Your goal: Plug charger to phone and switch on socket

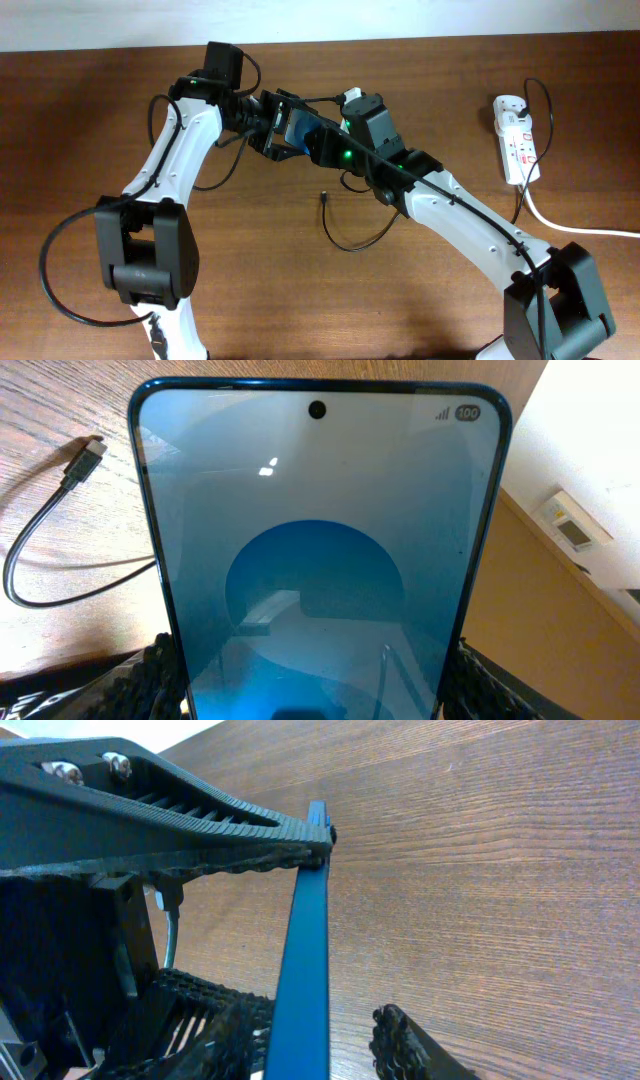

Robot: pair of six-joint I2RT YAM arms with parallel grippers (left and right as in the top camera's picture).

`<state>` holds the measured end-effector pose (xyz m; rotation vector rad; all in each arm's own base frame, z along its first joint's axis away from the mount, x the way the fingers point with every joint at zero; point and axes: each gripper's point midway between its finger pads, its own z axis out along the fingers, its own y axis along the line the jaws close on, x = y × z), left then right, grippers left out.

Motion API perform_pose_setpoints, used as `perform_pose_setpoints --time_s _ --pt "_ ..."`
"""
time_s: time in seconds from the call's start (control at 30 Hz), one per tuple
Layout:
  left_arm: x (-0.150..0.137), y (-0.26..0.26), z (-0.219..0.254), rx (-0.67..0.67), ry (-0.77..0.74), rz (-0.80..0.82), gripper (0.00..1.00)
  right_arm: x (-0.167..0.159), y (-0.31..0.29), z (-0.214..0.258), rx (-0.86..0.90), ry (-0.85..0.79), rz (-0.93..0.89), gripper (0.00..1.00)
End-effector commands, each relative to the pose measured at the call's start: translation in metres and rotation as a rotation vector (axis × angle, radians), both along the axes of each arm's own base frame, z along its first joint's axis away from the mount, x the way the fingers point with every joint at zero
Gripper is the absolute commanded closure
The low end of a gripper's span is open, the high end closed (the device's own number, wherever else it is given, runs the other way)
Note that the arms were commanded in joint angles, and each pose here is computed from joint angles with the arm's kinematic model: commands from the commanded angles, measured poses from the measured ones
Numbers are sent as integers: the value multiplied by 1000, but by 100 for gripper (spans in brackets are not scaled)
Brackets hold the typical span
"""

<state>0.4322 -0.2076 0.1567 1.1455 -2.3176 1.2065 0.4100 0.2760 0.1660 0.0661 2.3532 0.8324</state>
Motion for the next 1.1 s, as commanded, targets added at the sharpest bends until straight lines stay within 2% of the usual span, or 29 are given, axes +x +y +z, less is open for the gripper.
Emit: perform_pose_setpoints --time_s 0.0,0.07,0.13,0.4,0.6,0.7,0.77,0.83,0.97,1.03,1.07 --pt "3 -3 11 -33 -13 -5 100 4 4 7 -2 -27 3 62" --pt "3 -3 11 -33 -13 -5 100 5 4 7 -1 -27 2 69" --pt "3 -3 11 -33 -13 -5 100 5 5 8 0 -29 2 96" --pt "3 -3 11 -31 -27 -14 100 11 -4 22 35 -50 -31 96" --pt "11 3 14 -11 -223 -124 100 23 -33 31 121 3 -76 96" --pt "13 6 14 -2 -274 -154 100 25 -39 32 156 24 -81 96" --pt "13 8 14 0 -287 -159 98 26 -42 33 167 32 -76 96" --pt "15 9 14 0 -292 -157 89 26 -42 33 167 32 -77 96" --pt "14 9 14 -3 -292 -158 84 26 -43 33 167 31 -79 96" --pt "15 9 15 2 -326 -181 78 28 -47 33 181 40 -89 96" --pt "15 9 15 5 -354 -200 73 29 -49 35 193 42 -88 96"
